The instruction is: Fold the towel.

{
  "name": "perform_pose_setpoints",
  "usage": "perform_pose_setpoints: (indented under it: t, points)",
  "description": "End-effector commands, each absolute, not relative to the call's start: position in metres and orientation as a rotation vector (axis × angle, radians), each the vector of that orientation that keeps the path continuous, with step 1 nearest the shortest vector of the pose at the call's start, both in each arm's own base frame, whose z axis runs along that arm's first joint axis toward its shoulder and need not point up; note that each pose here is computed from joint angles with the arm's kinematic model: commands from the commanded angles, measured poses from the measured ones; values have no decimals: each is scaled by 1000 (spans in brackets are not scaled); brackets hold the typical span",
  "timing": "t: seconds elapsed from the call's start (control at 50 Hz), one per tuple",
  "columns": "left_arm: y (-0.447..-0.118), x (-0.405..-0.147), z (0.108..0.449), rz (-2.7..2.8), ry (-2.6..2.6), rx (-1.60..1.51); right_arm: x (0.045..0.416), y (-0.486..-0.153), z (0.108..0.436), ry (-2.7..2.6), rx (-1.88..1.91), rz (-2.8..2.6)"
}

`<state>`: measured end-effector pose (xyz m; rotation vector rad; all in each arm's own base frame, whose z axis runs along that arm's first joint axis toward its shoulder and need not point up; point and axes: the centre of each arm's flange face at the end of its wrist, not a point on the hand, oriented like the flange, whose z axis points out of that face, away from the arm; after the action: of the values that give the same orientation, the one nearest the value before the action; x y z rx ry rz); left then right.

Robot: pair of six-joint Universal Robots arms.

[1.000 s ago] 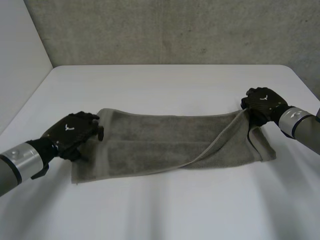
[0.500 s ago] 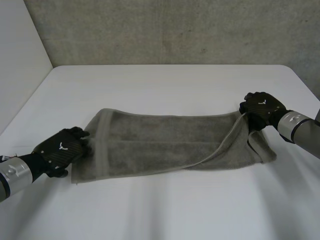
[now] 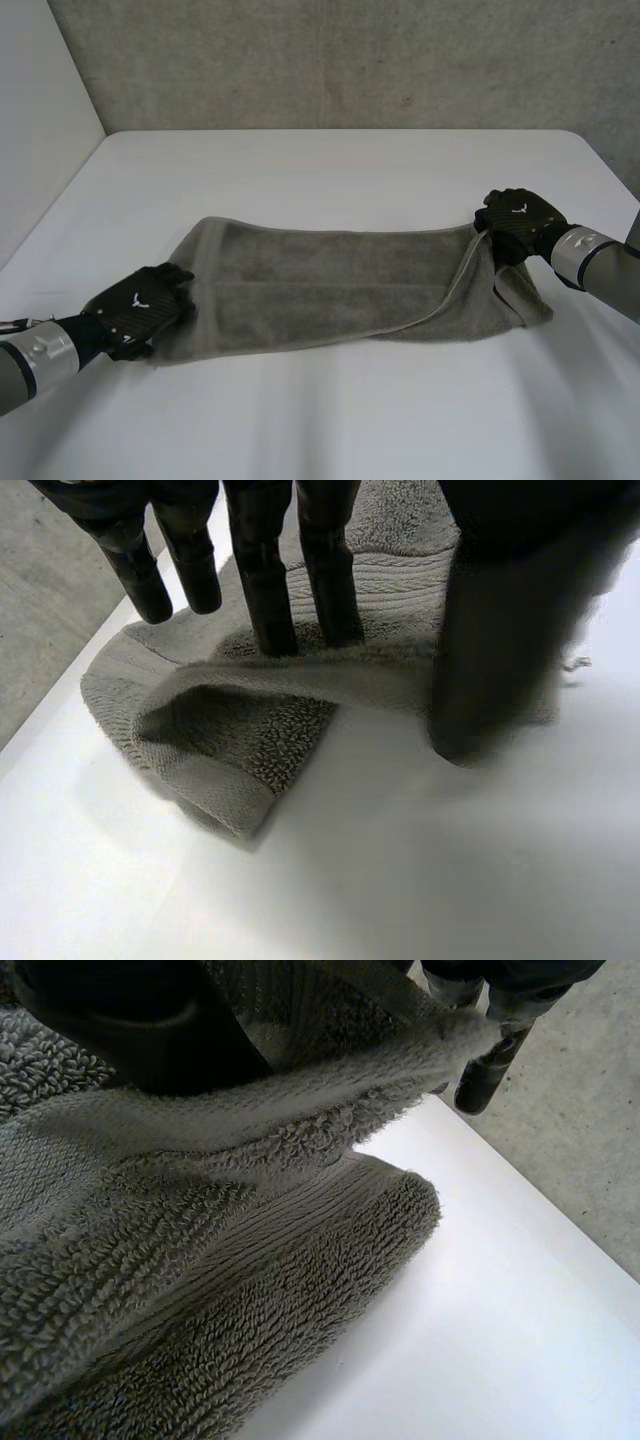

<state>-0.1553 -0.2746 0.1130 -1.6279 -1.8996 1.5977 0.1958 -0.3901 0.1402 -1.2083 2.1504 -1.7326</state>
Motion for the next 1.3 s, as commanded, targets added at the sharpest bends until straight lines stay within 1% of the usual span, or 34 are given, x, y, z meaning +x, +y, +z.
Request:
perform_pose_setpoints:
  t: [0.02, 0.26, 0.42, 0.46, 0.48, 0.52, 0.62, 0.68, 0.74, 0.82, 0.9, 0.94, 1.08, 1.16, 1.3]
  points:
    - [-279, -157, 117, 1625, -1883, -1643, 193, -391, 141, 2159, -1201, -1737]
    - [-293, -161, 129, 1663, -1869, -1588, 192, -393, 152, 2150, -1183, -1771]
    - [-303, -178, 141, 1657, -1907, -1458, 188, -403, 166, 2202, -1076, -1840]
    - [-315, -184, 147, 1700, -1983, -1369, 187, -407, 175, 2190, -1029, -1864]
    - [-315, -184, 147, 1700, -1983, -1368, 187, -407, 175, 2190, -1029, -1864]
    - [-329, -189, 156, 1779, -2018, -1262, 187, -412, 182, 2172, -1003, -1890]
    - [-345, -199, 172, 1871, -2001, -1144, 189, -417, 187, 2148, -997, -1921]
    - [-354, -202, 178, 1905, -1996, -1104, 190, -421, 184, 2147, -996, -1923]
    - [-358, -205, 177, 1911, -2001, -1096, 191, -425, 178, 2154, -995, -1915]
    - [-369, -216, 165, 1910, -2022, -1089, 191, -428, 172, 2159, -993, -1913]
    - [-376, -218, 154, 1900, -2051, -1079, 191, -434, 160, 2171, -990, -1896]
    - [-381, -219, 143, 1879, -2070, -1074, 191, -436, 155, 2176, -990, -1888]
    - [-385, -220, 123, 1834, -2099, -1067, 191, -439, 140, 2192, -995, -1859]
    - [-388, -219, 121, 1839, -2115, -1055, 190, -440, 134, 2205, -994, -1846]
    - [-395, -213, 126, 1902, -2158, -1007, 189, -444, 137, 2207, -984, -1885]
